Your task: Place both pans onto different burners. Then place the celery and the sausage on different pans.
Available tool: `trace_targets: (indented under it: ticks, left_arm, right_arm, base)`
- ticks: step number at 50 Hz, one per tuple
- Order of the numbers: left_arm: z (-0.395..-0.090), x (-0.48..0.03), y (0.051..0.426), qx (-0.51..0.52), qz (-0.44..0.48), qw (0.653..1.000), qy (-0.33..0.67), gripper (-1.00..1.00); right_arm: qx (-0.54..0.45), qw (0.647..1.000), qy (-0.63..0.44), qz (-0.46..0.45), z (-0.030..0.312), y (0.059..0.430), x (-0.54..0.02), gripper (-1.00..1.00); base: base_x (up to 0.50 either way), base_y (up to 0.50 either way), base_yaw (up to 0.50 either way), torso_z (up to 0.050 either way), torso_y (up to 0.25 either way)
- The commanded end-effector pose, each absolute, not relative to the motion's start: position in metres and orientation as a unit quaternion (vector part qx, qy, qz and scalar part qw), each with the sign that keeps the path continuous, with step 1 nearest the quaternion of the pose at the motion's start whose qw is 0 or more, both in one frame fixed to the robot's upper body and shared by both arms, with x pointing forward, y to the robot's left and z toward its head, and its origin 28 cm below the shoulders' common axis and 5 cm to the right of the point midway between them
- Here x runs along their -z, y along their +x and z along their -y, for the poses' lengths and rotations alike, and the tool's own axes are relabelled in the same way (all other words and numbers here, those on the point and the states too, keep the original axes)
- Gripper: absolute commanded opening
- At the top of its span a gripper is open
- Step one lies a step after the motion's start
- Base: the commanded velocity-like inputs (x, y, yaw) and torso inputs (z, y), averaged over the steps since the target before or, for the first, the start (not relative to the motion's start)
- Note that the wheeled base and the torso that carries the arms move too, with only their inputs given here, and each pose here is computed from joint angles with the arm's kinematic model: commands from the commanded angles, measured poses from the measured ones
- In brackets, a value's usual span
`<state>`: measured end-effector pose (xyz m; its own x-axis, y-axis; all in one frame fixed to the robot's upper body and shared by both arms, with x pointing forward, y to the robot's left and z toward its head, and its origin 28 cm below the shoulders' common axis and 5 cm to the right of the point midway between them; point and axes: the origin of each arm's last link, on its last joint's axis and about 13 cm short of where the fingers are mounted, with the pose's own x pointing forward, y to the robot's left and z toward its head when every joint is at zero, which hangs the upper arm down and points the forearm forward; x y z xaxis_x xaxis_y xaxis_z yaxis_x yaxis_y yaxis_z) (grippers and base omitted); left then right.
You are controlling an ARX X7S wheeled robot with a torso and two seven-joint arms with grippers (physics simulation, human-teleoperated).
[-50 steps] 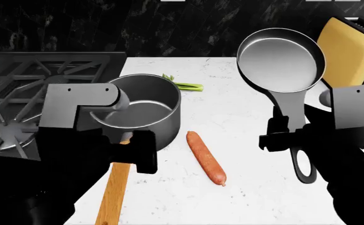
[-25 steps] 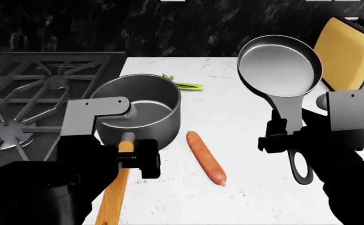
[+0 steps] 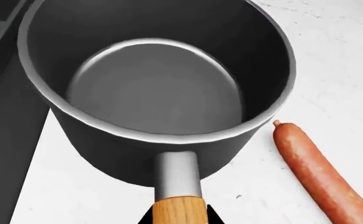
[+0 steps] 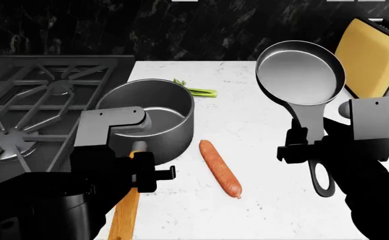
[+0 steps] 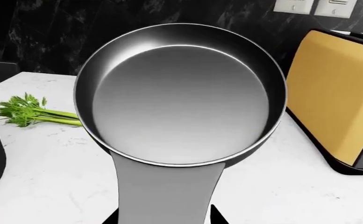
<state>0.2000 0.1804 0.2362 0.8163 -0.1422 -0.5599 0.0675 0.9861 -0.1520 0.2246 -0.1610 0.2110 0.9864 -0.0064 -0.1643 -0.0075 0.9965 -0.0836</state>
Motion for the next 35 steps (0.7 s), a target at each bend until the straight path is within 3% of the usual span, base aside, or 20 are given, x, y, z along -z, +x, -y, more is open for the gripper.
trace_targets:
  ticks: [1, 35]
  left_arm:
    - [-0.180, -0.237, 0.200, 0.057, -0.291, 0.953, -0.065, -1.00]
    - [-0.190, -0.255, 0.199, 0.062, -0.107, 0.989, -0.080, -1.00]
  right_arm:
    - [0.014, 0.998, -0.049, -0.048, 0.166, 0.228, -0.220, -1.00]
    - [0.035, 0.996, -0.085, -0.024, 0.166, 0.212, -0.240, -1.00]
  base:
    - [0.00, 0.00, 0.00, 0.000, 0.000]
    - [0.00, 0.00, 0.00, 0.001, 0.002]
